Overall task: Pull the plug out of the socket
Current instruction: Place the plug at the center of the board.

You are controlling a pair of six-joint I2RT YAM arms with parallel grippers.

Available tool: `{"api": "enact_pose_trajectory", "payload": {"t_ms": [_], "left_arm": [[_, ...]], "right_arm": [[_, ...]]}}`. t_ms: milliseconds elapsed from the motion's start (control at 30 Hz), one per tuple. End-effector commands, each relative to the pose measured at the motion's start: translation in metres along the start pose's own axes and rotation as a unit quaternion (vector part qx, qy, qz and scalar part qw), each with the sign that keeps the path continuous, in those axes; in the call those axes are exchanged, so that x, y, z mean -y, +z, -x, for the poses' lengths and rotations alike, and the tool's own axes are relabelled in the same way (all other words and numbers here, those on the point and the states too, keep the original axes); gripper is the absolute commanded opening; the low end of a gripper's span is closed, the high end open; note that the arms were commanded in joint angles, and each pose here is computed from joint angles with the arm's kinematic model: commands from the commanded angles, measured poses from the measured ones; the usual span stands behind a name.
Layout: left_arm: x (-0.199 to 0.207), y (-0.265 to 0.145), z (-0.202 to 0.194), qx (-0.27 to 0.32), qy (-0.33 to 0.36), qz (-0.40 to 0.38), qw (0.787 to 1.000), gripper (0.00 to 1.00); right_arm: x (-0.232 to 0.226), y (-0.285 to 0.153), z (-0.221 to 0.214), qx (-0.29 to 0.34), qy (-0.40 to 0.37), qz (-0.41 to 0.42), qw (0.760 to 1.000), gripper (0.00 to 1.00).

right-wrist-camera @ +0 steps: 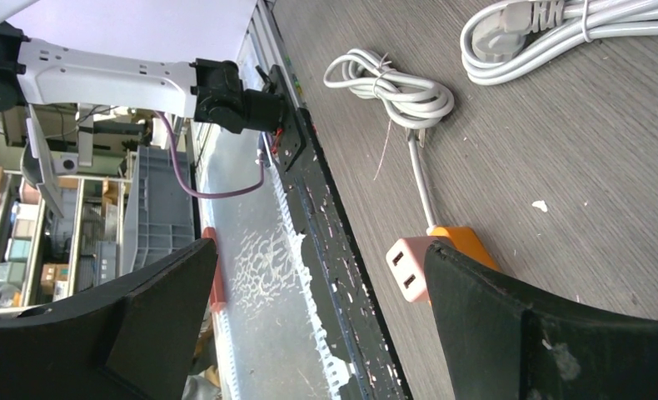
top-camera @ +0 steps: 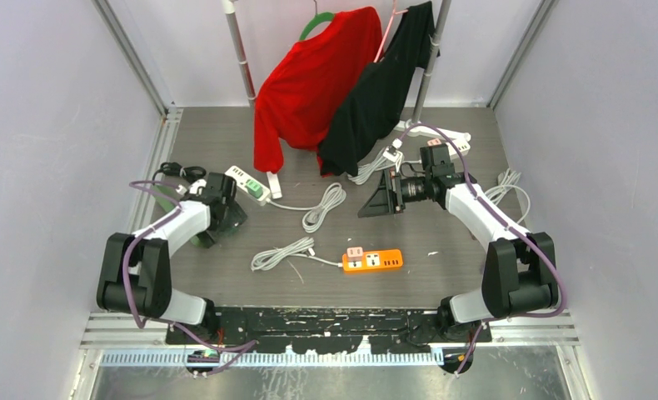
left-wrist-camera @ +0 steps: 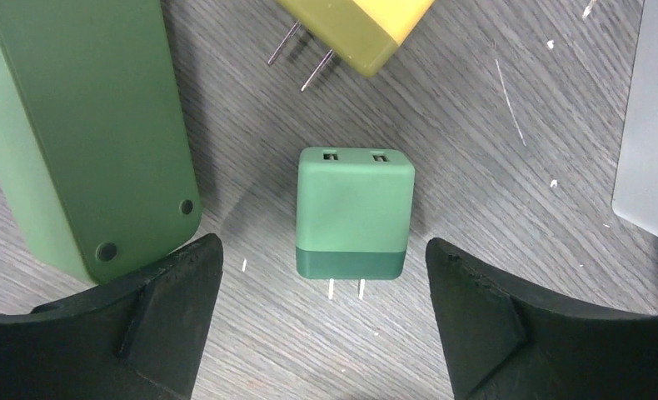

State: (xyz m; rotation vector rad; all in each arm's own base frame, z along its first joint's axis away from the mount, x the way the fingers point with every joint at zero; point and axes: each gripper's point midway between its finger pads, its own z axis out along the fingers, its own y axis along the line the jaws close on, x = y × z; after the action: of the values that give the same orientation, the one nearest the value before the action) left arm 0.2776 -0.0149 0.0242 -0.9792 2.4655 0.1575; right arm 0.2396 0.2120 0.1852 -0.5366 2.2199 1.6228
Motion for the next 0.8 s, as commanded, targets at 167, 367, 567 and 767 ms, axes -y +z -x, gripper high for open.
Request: {"api": "enact_pose_trajectory", "payload": {"t_ms": [167, 367, 567, 767], "left_arm": [[0.029, -0.062, 0.016, 0.006, -0.026, -0.130, 0.991, 0.92], [0.075, -0.132, 0.006, 0.022, 0.019, -0.372, 0.928, 0.92], [0.114, -0.249, -0.019, 0.078, 0.063, -0.709, 0.698, 0.96], [0.127, -0.270, -0.092, 0.081, 0.209, -0.746, 0.627, 0.95]], "right_arm": [[-0.007, -0.013, 0.003, -0.009, -0.108, -0.041, 0.993, 1.00], [-0.003, -0.031, 0.014, 0.025, -0.239, -0.110, 0.964, 1.00], [-0.026, -0.029, -0.011, 0.025, -0.323, -0.018, 0.946, 1.00], [-0.024, -0.006, -0.060, -0.079, -0.439, 0.025, 0.895, 0.98]]}}
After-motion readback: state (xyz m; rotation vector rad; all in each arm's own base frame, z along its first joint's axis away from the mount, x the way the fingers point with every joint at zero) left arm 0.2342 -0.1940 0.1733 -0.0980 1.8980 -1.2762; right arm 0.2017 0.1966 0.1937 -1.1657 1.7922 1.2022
